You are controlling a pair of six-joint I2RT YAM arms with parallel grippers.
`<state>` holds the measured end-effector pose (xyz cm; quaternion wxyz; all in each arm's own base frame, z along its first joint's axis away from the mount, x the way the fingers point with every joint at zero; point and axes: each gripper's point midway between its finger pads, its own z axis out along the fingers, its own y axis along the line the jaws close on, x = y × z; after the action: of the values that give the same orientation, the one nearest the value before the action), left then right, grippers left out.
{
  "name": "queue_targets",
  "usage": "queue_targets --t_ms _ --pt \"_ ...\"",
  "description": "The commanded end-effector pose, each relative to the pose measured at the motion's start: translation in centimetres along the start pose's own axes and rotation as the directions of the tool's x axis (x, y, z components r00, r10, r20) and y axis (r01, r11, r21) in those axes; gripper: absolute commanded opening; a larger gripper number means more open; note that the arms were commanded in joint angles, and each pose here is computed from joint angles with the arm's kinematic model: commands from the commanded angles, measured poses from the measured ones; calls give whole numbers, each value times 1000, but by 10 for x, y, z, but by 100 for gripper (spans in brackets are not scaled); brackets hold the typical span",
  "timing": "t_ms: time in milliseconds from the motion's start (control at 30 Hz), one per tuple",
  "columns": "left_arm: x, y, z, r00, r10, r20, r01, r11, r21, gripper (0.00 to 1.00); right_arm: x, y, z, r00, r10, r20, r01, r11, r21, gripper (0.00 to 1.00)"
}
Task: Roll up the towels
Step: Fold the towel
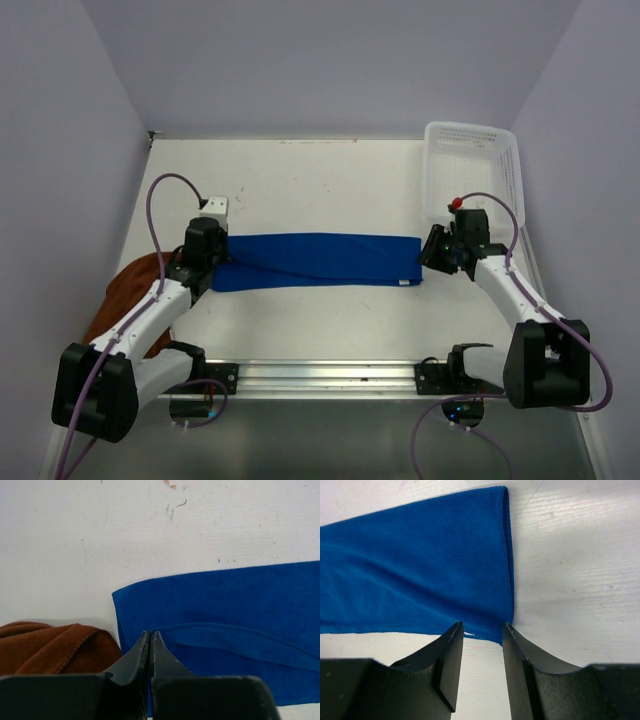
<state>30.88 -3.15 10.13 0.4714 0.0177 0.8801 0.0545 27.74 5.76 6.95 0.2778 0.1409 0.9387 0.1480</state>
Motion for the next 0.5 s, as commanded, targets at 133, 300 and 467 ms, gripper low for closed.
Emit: queue_targets --t_ms 133,300,467 --pt "-15 -9 -8 999 22 45 -25 998 51 0 -20 19 -10 999 -20 44 22 998 -54 42" --pt "-26 -11 -13 997 29 67 -34 997 76 0 -24 47 -2 999 -41 36 45 993 -112 44" --pt "-34 -13 -19 995 40 86 -48 994 94 0 -27 70 3 997 -66 36 70 988 -137 45"
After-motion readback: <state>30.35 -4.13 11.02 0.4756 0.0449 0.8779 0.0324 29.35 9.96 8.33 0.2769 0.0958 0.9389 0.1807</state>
